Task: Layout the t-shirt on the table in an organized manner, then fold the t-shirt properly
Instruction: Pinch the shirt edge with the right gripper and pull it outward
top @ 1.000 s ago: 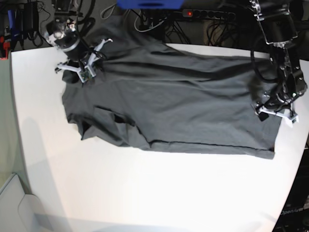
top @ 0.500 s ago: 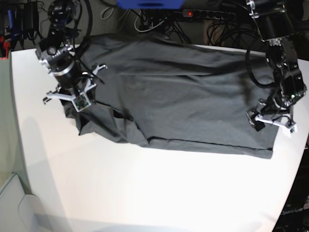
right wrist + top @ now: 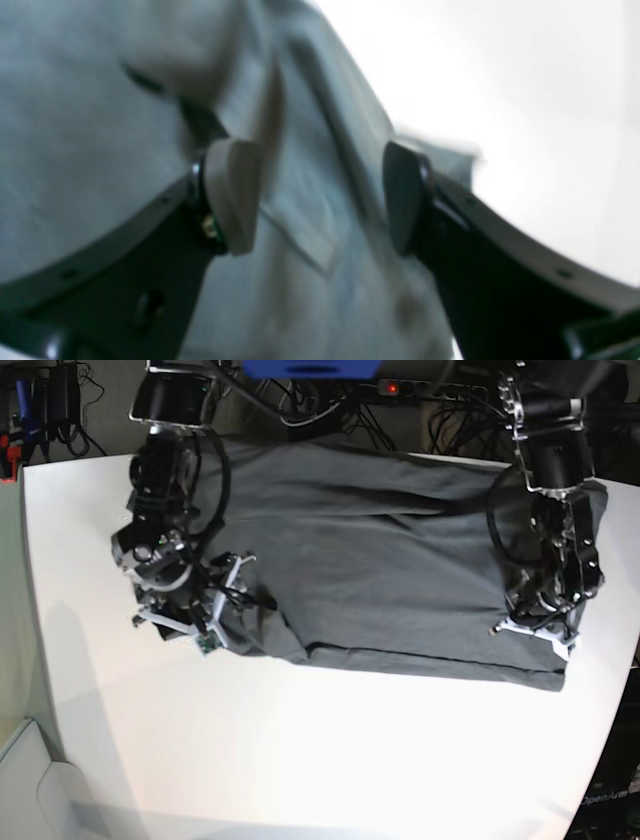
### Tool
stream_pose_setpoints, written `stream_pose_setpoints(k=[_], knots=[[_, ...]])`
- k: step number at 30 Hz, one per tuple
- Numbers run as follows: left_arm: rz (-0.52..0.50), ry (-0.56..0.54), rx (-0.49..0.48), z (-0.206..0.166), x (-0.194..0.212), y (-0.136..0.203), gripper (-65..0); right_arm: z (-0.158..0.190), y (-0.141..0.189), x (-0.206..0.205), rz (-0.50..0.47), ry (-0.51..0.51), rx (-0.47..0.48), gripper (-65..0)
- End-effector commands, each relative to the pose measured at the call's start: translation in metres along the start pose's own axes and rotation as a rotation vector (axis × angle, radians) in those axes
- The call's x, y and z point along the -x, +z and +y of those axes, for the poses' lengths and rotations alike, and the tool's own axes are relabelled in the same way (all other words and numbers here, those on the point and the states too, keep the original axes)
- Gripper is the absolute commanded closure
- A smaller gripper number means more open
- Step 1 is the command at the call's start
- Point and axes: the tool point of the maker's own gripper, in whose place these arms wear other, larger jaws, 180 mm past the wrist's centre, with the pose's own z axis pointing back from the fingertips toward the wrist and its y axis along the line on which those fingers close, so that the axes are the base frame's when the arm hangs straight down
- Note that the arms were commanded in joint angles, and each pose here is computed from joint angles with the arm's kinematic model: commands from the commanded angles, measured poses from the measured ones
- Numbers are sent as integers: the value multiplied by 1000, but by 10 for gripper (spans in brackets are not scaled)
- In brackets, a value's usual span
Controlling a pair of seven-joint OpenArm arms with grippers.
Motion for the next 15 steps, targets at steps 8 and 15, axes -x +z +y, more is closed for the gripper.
stream_pose_setpoints(k=[8,15], knots=[[28,-1,-58,25,5,-2,-1,19,-13,-16,-46,11,-64,-395],[14,-8,-64,28,8,-3,-1,36,-28,-9,-75,-20,-125,-394]])
